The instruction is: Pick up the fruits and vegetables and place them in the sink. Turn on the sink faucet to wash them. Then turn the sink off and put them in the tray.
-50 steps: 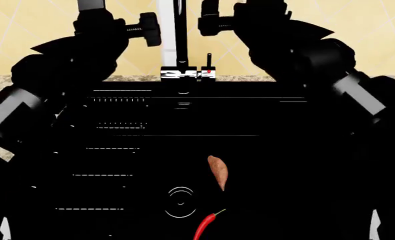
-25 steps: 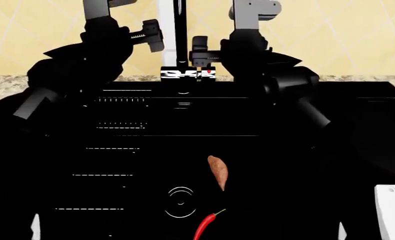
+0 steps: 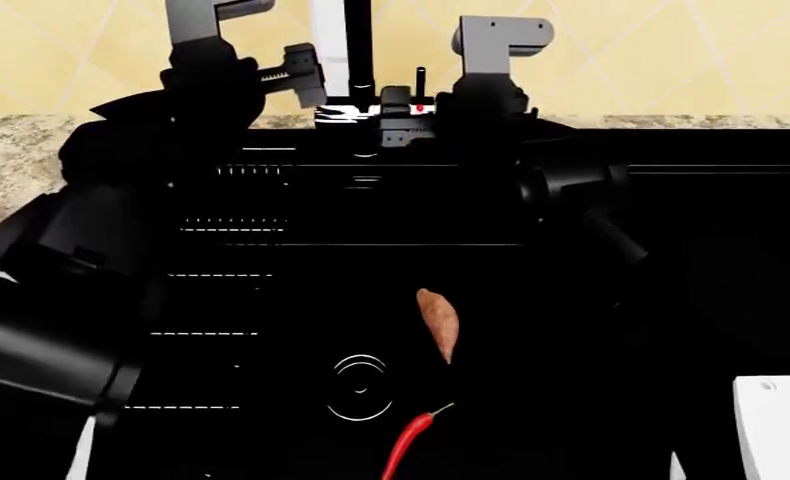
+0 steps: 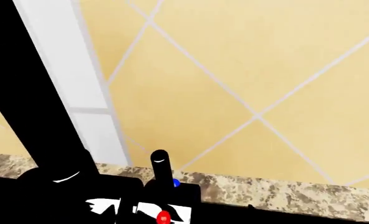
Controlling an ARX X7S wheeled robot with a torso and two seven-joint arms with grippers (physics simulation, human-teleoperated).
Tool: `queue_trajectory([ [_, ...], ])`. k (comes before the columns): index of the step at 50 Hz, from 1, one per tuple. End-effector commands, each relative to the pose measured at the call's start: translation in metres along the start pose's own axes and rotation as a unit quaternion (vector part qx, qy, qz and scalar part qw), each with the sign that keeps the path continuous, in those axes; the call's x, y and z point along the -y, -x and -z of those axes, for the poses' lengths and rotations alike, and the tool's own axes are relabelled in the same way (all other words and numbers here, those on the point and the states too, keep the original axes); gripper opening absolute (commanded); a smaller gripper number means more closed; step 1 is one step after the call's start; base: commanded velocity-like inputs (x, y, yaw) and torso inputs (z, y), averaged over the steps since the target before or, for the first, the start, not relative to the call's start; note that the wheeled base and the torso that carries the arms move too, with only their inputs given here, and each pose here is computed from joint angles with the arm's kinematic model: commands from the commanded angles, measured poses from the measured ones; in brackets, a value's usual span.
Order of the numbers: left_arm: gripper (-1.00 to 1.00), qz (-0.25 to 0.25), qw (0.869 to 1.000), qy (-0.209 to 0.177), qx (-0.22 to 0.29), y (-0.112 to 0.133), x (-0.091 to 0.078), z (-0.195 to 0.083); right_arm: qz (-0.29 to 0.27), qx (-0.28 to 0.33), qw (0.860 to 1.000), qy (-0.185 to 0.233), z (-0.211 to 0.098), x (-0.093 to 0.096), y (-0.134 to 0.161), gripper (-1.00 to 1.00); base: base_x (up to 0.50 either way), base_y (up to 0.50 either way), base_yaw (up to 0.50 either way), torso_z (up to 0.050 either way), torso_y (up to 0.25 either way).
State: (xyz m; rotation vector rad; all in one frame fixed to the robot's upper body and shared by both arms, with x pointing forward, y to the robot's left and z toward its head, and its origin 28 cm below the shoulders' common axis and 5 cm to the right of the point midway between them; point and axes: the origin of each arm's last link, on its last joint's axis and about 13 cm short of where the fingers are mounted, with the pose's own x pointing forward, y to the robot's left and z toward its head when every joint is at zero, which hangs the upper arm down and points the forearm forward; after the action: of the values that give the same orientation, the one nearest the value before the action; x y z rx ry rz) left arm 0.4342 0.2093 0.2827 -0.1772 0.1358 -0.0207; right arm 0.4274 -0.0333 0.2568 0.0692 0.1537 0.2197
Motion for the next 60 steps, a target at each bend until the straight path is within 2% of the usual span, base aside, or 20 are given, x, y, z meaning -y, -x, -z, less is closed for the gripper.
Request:
queue_trajectory([
  [1,1.00,0.012,1.000,0.005,0.002,0.000,0.000,-0.001,0.018,0.038,0.999,-0.011,-0.010,0.002,-0.001,1.00,0.00,0.00,0.00,0.000,0.000],
  [4,1.00,0.019,1.000,0.004,0.003,0.000,0.000,-0.001,0.030,0.047,0.998,-0.025,-0.014,0.007,-0.001,1.00,0.00,0.00,0.00,0.000,0.000],
  [8,1.00,0.024,1.000,0.001,0.008,0.000,0.000,-0.004,0.028,0.058,0.998,-0.020,-0.022,0.007,0.000,1.00,0.00,0.00,0.00,0.000,0.000],
  [15,1.00,0.037,0.999,0.005,0.033,0.004,0.005,-0.027,0.016,0.085,0.996,-0.008,-0.045,0.004,0.004,1.00,0.00,0.00,0.00,0.000,0.000],
  [23,1.00,0.035,0.997,0.017,0.059,0.008,0.007,-0.047,0.004,0.087,0.996,-0.001,-0.048,0.000,0.005,1.00,0.00,0.00,0.00,0.000,0.000],
  [30,1.00,0.030,0.998,0.009,0.059,0.008,0.006,-0.045,0.002,0.084,0.996,-0.005,-0.044,0.000,0.004,1.00,0.00,0.00,0.00,0.000,0.000],
  [38,1.00,0.026,0.998,-0.006,0.053,0.006,0.006,-0.040,0.002,0.079,0.997,-0.013,-0.041,0.000,0.003,1.00,0.00,0.00,0.00,0.000,-0.241],
  [47,1.00,0.027,0.998,0.003,0.052,0.005,0.005,-0.037,0.002,0.074,0.997,-0.015,-0.035,0.001,0.002,1.00,0.00,0.00,0.00,0.000,0.000],
  [60,1.00,0.031,0.998,0.004,0.055,0.006,0.002,-0.038,0.047,0.026,0.999,-0.007,-0.020,0.019,0.001,1.00,0.00,0.00,0.00,0.000,0.000],
])
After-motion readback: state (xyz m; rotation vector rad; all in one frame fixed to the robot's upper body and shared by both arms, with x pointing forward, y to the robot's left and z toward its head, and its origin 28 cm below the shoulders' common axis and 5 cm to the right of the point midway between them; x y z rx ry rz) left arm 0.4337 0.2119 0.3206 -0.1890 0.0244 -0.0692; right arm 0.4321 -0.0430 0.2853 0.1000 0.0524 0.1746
